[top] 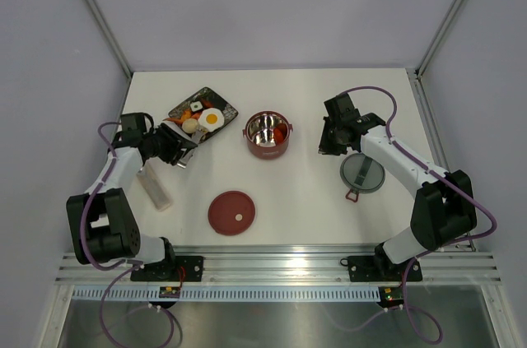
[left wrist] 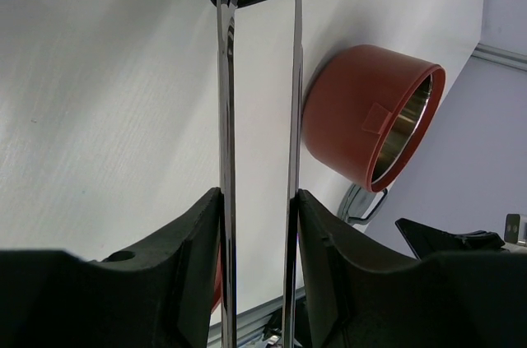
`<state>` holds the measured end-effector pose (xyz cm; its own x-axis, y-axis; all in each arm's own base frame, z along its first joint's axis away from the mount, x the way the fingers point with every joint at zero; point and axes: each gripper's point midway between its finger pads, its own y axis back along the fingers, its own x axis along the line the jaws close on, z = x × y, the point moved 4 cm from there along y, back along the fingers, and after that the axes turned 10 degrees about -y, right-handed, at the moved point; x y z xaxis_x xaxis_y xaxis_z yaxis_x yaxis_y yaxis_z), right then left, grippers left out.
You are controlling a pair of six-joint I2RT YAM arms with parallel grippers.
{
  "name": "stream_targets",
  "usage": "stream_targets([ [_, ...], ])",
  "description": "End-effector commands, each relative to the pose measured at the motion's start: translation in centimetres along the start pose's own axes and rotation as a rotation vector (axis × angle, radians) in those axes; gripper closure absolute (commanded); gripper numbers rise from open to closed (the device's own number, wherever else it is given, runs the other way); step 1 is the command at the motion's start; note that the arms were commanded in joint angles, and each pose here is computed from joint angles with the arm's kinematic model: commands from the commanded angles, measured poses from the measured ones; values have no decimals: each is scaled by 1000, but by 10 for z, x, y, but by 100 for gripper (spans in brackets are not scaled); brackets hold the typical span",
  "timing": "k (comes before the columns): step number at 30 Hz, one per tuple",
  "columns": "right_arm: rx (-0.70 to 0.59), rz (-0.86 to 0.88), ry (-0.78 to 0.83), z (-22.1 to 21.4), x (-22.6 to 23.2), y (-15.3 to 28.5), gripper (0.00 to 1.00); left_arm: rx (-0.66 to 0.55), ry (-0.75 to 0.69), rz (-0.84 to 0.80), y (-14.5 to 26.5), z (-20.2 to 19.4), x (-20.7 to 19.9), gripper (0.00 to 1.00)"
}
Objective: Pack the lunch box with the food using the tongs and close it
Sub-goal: Pick up the fake food from the plate.
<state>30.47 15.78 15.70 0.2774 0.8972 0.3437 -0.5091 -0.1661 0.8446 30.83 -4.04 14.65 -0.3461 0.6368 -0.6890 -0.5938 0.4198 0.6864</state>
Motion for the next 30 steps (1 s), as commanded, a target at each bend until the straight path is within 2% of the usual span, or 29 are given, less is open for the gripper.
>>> stream_targets([
  [1,-25,27,12,4,7,6,80,-24,-47,-79,-4,8,-8,57],
  [10,-25,25,13,4,7,7,80,-12,-57,-133,-9,9,-12,57],
  [30,-28,29,8,4,7,8,80,36,-121,-125,-21,4,0,55],
])
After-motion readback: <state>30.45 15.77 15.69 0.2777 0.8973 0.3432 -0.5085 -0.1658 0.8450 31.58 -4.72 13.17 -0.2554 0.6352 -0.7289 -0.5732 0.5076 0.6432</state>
